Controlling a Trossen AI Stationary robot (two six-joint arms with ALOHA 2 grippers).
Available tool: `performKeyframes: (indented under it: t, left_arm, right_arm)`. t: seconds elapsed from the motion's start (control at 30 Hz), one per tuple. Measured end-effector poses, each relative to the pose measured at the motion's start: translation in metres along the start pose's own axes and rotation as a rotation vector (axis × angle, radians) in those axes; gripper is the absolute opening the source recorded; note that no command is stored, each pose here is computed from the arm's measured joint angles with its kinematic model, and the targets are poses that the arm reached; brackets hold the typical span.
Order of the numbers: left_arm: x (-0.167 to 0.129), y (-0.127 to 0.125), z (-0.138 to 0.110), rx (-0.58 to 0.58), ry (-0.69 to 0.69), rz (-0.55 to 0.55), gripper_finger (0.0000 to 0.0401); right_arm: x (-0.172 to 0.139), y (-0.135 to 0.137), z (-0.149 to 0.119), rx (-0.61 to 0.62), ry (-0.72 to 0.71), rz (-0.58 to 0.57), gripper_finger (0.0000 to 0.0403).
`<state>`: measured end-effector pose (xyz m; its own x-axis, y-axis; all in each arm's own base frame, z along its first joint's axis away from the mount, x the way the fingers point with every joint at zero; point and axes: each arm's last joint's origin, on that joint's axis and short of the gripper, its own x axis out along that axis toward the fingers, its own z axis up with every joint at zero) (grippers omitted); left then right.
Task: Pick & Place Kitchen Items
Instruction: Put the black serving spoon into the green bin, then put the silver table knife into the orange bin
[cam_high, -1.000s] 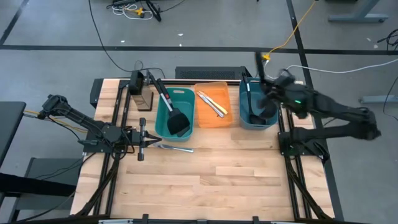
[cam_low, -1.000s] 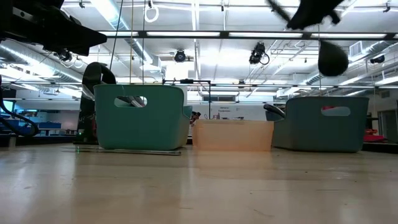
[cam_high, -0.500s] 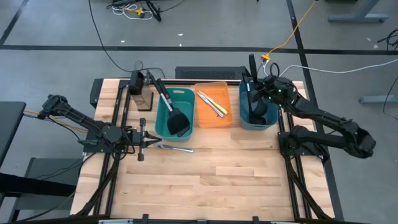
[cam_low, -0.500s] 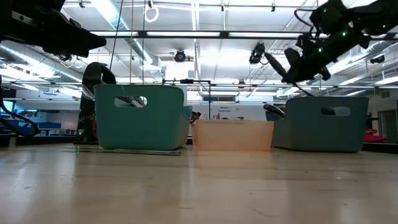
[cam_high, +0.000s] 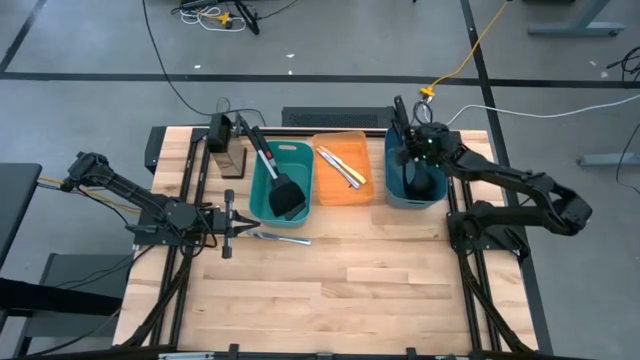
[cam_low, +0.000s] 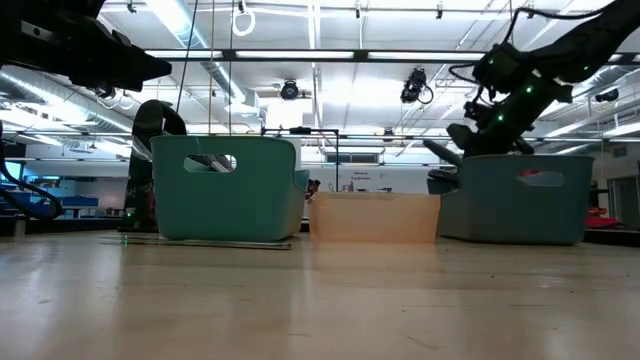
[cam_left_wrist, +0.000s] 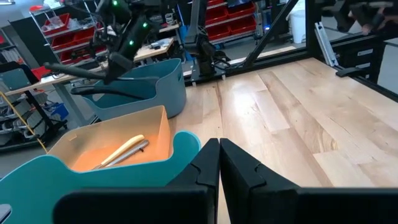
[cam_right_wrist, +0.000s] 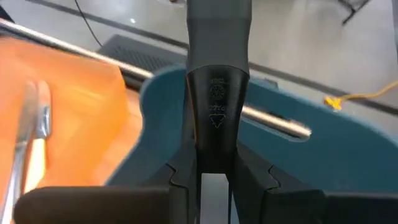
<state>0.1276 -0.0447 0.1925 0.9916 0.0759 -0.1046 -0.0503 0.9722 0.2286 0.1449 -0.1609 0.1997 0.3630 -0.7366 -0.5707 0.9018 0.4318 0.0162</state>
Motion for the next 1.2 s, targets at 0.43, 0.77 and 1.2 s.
performKeyframes:
  t: [0.43,0.77,1.2]
  left_arm:
    - [0.0,0.0,-0.003,0.014,0.024,-0.005,0.0016]
    - [0.0,-0.001,-0.003,0.013,0.025,-0.005,0.0016]
    - [0.0,0.0,-0.003,0.011,0.025,-0.005,0.0016]
  right_arm:
    - [0.011,0.0,-0.003,0.026,0.019,-0.03,0.0167]
    - [-0.013,0.013,0.016,-0.011,-0.158,0.202,0.0217]
    - [-0.144,0.049,0.038,-0.234,-0.785,0.925,0.0084]
